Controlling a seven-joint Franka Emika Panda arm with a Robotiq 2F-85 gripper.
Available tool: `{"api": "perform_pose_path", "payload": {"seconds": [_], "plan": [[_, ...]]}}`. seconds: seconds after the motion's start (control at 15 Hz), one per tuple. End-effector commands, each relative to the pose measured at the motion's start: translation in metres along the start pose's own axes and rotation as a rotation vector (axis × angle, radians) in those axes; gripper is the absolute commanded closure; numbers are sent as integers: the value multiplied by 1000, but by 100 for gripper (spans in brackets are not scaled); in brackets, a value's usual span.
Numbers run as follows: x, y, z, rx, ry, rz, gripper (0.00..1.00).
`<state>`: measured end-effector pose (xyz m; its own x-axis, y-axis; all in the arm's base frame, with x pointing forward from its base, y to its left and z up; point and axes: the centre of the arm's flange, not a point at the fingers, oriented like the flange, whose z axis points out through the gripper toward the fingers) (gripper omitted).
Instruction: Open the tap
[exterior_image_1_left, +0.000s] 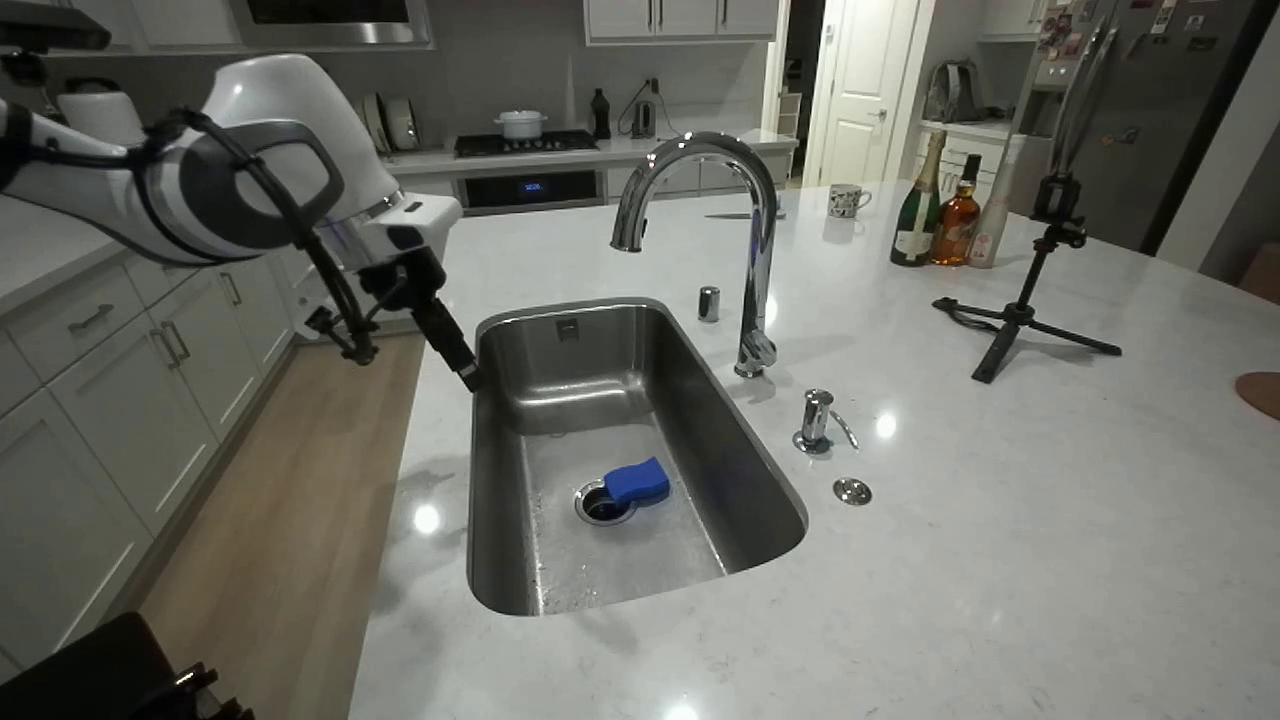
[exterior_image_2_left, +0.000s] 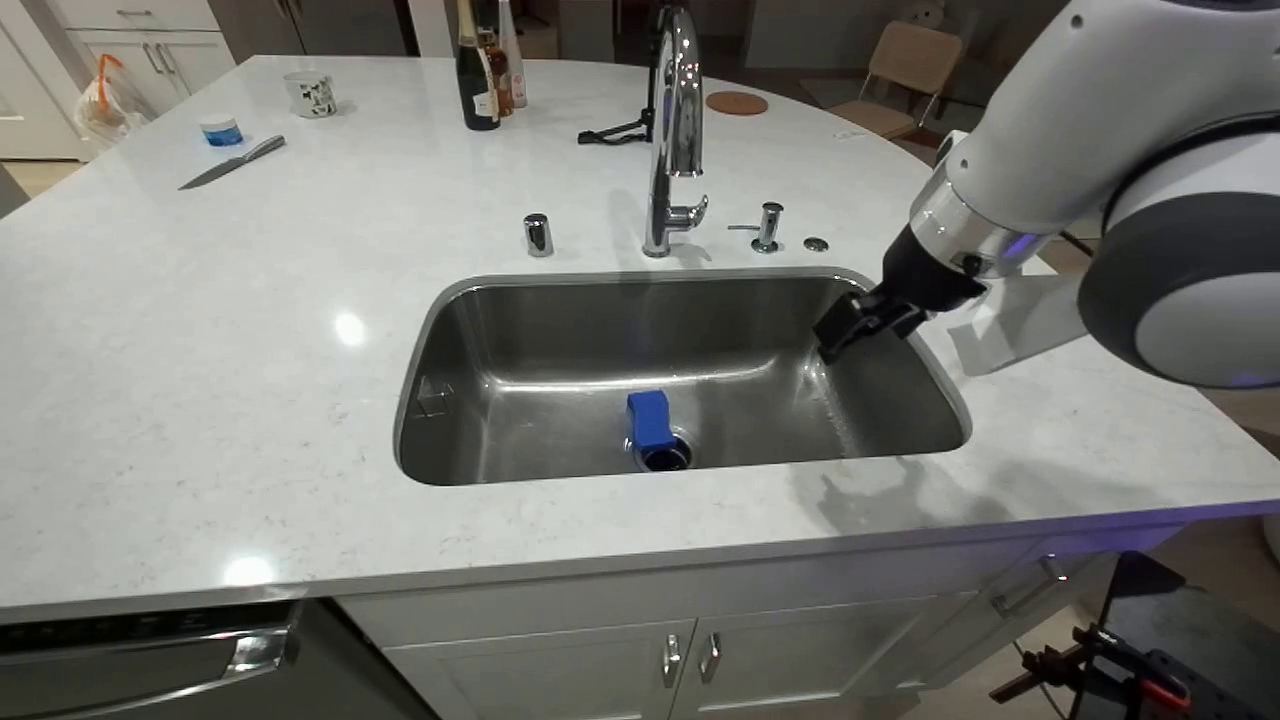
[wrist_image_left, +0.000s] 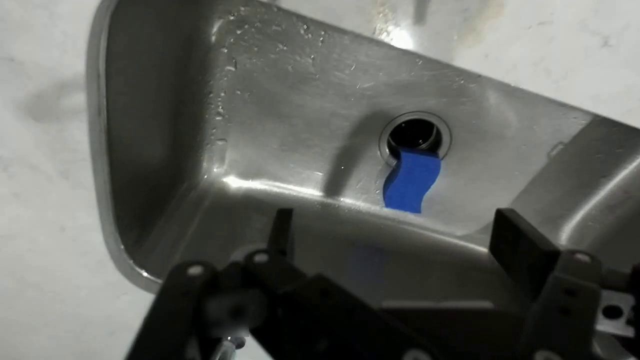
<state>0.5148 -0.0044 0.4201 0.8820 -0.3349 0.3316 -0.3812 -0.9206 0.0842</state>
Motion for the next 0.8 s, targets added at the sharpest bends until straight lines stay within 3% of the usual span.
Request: {"api": "perform_pose_path", "payload": {"seconds": [0.0,0.67,0.73], "plan": [[41,10,6,-58,22,-38,0],[131,70,26,-156,124,-191,0],[109,72,21,-147,104,-164,0]]}}
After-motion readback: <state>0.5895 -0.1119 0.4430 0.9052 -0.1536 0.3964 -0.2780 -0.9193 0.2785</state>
